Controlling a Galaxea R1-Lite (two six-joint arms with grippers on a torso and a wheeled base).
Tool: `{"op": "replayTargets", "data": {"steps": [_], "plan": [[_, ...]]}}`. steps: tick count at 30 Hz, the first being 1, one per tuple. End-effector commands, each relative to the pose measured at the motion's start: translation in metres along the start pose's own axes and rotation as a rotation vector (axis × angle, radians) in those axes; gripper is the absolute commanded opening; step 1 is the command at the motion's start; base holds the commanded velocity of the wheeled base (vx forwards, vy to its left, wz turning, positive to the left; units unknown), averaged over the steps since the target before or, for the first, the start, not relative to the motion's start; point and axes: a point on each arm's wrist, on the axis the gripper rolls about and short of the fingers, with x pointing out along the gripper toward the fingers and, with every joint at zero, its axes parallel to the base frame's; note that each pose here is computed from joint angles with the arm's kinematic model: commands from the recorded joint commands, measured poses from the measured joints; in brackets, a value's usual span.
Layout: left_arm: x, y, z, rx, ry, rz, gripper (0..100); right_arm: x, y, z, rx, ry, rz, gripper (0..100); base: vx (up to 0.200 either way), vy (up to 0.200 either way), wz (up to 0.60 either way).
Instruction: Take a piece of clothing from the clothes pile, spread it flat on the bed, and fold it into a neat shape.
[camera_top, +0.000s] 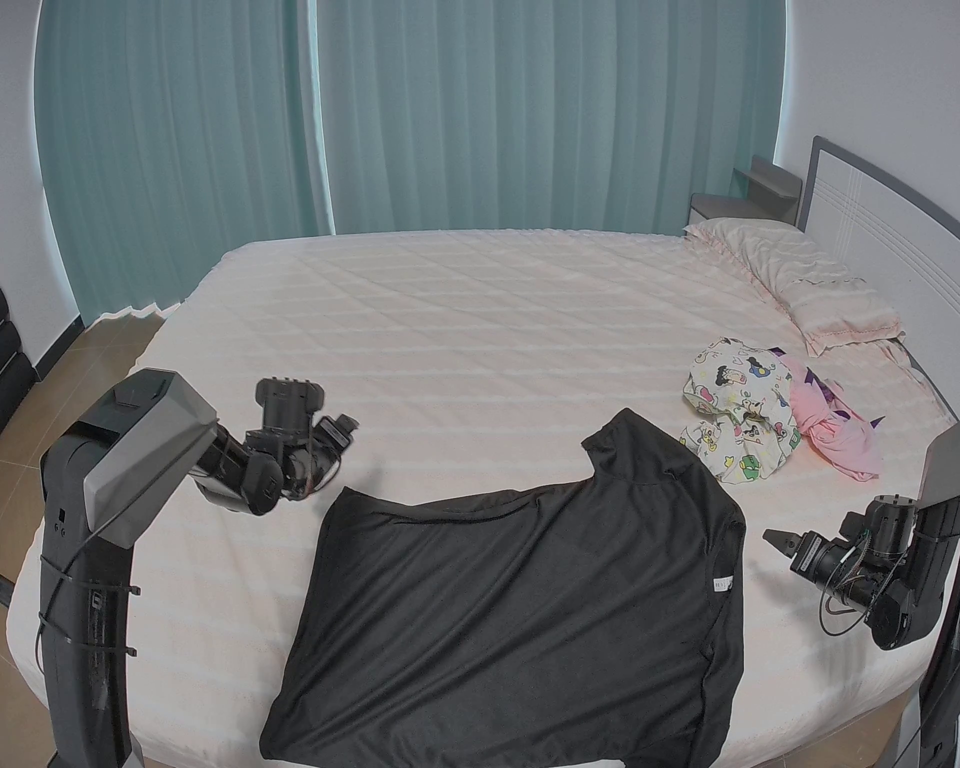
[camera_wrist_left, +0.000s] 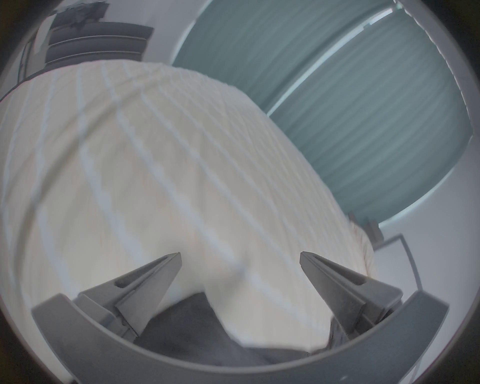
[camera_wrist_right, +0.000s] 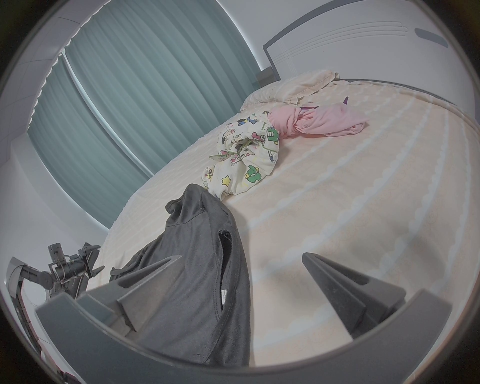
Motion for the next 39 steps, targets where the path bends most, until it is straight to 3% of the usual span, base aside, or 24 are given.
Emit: {"op": "replayTargets", "data": {"steps": [1, 4, 8, 11, 16, 22, 27, 32, 37, 38, 39], "plan": [[0.026, 0.037, 0.061, -0.079, -0.137, 0.045, 100, 0.002, -0.003, 0.002, 0.014, -0.008, -0.001, 100, 0.000, 0.000, 0.00], [0.025, 0.047, 0.072, -0.094, -0.150, 0.057, 100, 0.003, -0.003, 0.002, 0.014, -0.006, 0.004, 100, 0.000, 0.000, 0.00], [0.019, 0.050, 0.068, -0.088, -0.074, 0.073, 100, 0.003, -0.003, 0.002, 0.014, -0.004, 0.005, 100, 0.000, 0.000, 0.00], [0.009, 0.048, 0.054, -0.017, 0.057, 0.042, 100, 0.002, -0.003, 0.001, 0.014, 0.001, 0.004, 100, 0.000, 0.000, 0.00], [0.010, 0.046, 0.033, 0.112, 0.120, 0.031, 100, 0.001, -0.002, -0.001, 0.014, 0.010, 0.007, 100, 0.000, 0.000, 0.00], [0.004, 0.038, -0.011, 0.290, 0.241, -0.026, 100, 0.002, -0.003, -0.004, 0.015, 0.024, 0.004, 100, 0.000, 0.000, 0.00], [0.003, 0.031, -0.029, 0.388, 0.227, -0.095, 100, 0.002, -0.002, -0.005, 0.013, 0.031, 0.006, 100, 0.000, 0.000, 0.00], [0.017, 0.035, -0.037, 0.457, 0.193, -0.062, 100, 0.002, 0.000, -0.008, 0.009, 0.041, 0.011, 100, 0.000, 0.000, 0.00], [0.016, 0.038, -0.038, 0.454, 0.197, -0.051, 100, 0.002, 0.000, -0.007, 0.010, 0.041, 0.010, 100, 0.000, 0.000, 0.00], [0.016, 0.039, -0.038, 0.452, 0.201, -0.049, 0, 0.002, 0.000, -0.007, 0.010, 0.041, 0.010, 100, 0.000, 0.000, 0.00], [0.015, 0.040, -0.039, 0.452, 0.204, -0.048, 0, 0.002, -0.001, -0.008, 0.011, 0.042, 0.010, 100, 0.000, 0.000, 0.00]]}}
